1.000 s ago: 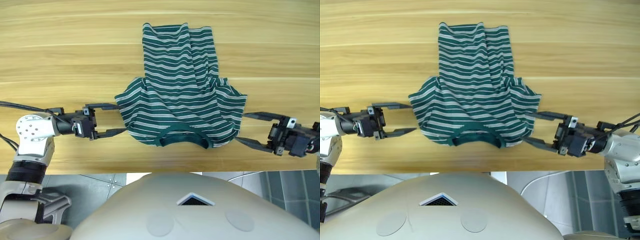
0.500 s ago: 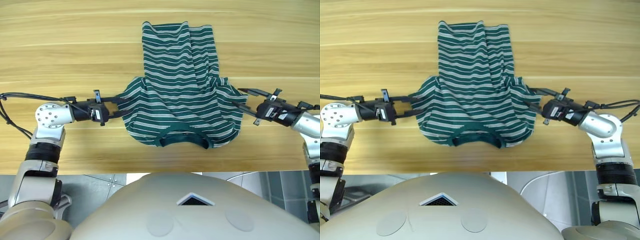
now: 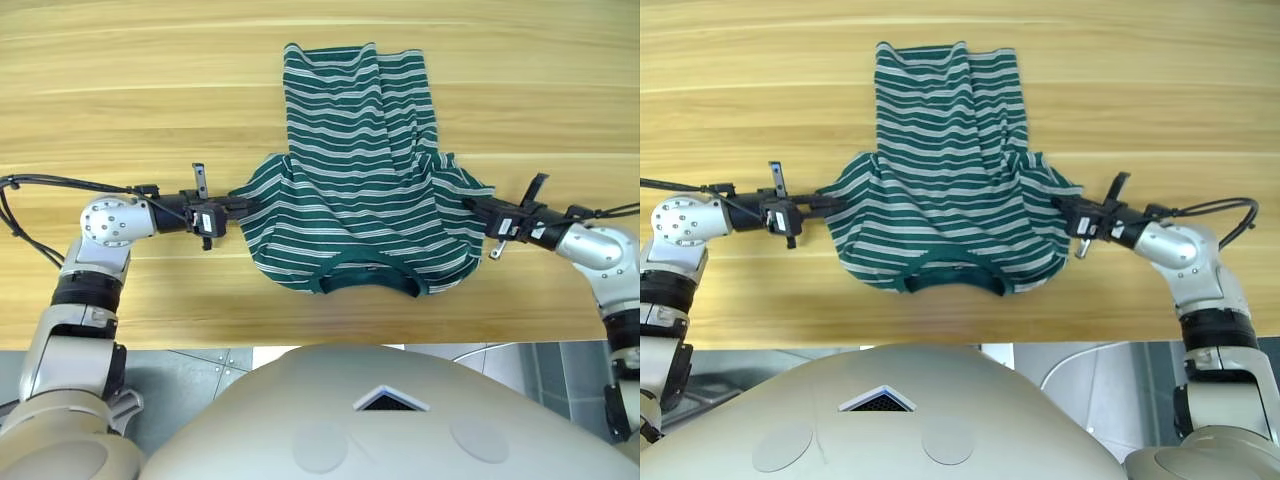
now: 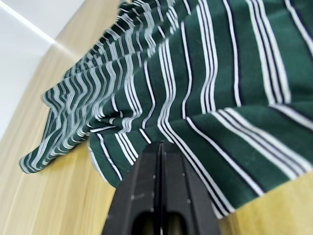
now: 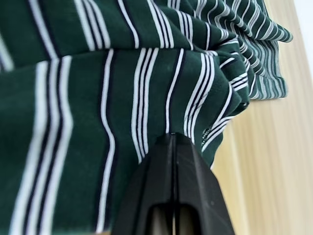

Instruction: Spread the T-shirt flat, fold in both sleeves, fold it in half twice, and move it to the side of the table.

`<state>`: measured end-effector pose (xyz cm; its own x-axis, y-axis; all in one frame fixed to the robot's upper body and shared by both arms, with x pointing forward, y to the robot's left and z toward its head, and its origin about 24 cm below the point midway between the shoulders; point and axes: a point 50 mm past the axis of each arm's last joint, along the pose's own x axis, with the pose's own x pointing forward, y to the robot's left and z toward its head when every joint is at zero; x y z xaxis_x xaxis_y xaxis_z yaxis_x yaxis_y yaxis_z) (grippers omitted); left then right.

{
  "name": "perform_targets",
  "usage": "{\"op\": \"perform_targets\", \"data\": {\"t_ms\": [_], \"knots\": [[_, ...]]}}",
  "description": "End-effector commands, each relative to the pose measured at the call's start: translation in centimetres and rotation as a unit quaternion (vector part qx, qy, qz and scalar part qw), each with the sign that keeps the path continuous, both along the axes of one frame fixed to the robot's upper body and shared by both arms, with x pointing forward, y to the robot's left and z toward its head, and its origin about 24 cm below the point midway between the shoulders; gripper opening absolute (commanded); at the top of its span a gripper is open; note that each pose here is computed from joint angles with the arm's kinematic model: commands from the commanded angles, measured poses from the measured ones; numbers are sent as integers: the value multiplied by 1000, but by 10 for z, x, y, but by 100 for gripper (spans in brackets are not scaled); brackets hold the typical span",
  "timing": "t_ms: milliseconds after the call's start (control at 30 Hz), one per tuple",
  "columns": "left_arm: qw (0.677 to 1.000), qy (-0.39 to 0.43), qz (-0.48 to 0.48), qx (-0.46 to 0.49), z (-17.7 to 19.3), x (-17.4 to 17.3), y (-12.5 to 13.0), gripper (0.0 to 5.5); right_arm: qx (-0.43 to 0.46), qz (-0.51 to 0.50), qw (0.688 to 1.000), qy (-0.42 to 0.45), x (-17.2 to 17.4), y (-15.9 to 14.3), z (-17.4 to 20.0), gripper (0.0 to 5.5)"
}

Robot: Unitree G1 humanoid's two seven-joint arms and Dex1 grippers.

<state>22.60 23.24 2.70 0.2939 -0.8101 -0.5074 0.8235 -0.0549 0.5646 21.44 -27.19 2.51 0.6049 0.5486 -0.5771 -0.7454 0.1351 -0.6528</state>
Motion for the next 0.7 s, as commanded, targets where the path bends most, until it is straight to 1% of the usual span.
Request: {"op": "perform_targets", "data": {"t_ms": [33,133,200,267,333,533,600,700], "knots": [[998,-7,-12,58,-3,8,2,0,-33,-2,999,14,3,-1,-8,2],[991,4,-21,131,-15,10,8,0,-39,3,999,16,3,1,-10,2],[980,18,-35,194,-24,8,16,0,-48,3,999,20,2,-2,-9,2],[970,33,-56,236,-28,1,24,0,-66,-11,998,22,-2,-11,-8,2],[963,40,-72,257,-26,-6,31,0,-79,-25,996,22,-9,-19,-8,2],[954,64,-72,285,-21,-32,50,0,-99,-60,993,22,-28,-32,-6,2],[957,75,-74,272,-17,-45,50,0,-107,-69,991,29,-37,-36,-4,2],[965,94,-73,233,-14,-61,42,0,-98,-72,992,38,-49,-36,-3,2]]}}
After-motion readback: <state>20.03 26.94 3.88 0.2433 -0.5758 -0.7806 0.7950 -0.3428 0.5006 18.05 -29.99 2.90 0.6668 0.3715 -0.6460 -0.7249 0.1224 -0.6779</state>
